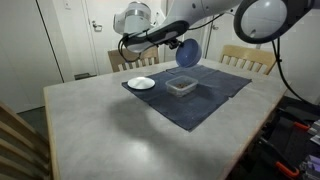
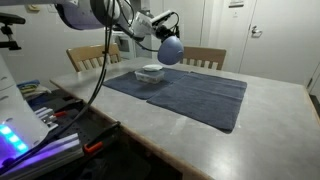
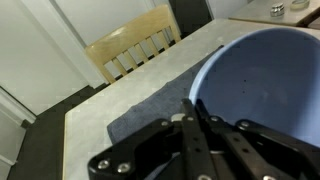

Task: Pour the contents in the blue bowl into the clear bowl

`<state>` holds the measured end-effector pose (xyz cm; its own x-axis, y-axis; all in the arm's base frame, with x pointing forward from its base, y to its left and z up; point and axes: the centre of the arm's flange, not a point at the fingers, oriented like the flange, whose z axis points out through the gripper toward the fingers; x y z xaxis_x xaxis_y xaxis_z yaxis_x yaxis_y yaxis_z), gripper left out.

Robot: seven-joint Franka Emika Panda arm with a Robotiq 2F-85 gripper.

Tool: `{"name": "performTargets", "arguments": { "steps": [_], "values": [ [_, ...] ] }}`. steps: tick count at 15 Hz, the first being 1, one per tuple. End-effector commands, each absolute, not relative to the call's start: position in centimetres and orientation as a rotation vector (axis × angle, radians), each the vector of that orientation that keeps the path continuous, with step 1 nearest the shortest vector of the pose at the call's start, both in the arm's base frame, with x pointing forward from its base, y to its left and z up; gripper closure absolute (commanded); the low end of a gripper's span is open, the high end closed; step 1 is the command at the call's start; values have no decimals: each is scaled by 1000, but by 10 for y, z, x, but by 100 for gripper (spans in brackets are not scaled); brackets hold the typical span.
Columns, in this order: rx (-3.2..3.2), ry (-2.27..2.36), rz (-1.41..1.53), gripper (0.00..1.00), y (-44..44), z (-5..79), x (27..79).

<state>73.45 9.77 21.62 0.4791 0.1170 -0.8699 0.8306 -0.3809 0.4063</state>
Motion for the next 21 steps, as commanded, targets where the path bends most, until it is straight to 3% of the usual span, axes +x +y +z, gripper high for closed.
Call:
{"name": "performTargets", "arguments": {
  "steps": [1,8,21],
  "values": [
    [1882,860,-828,99,65,241,725],
    [2080,903,-558,99,8,263,720],
    [2441,934,-357,99,-37,260,722]
  ]
}}
